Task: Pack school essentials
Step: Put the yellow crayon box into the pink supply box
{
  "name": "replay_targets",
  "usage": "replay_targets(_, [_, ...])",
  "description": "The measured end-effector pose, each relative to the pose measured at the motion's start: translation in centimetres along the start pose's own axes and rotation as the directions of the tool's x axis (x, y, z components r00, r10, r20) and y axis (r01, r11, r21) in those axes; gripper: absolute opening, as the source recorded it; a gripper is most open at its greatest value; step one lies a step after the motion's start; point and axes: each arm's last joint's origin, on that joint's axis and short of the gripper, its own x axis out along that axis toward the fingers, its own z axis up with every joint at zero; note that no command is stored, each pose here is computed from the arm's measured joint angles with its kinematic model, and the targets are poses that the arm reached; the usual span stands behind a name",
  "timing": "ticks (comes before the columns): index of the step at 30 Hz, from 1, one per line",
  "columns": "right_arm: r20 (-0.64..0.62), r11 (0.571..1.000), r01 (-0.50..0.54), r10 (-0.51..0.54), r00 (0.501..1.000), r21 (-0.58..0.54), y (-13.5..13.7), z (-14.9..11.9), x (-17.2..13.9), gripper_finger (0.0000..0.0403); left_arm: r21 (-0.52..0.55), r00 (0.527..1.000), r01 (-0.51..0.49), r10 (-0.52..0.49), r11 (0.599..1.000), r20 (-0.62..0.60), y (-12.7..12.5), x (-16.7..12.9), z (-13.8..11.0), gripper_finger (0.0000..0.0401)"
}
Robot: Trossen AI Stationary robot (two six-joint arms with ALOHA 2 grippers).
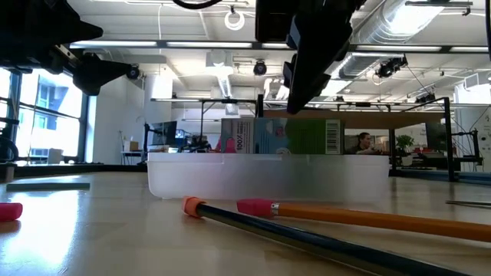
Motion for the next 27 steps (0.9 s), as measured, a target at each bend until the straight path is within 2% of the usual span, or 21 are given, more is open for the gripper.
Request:
replay_targets(13, [-0.012,1.000,-0.006,0.006,1.000,0.014,-0.3,0.0,-0.1,0.0165,0.001,1.000,0.000,0.000,1.000,0.000,0.0,0.0,0.0,0.0400])
replay_targets(19, [-0.006,1.000,-0.019,0.019,1.000,0.000,1.1,-0.3,0.2,0.0165,0.001,1.000,0.000,0.000,1.000,0.000,0.0,0.0,0.0,0.0400])
replay_targets(27, [0.035,0.993,0.108,-0.107,0.994,-0.049,2.4,-0.8,0.5,0.0165,0.001,1.000,0.000,0.000,1.000,0.000,0.0,0.0,0.0,0.0400])
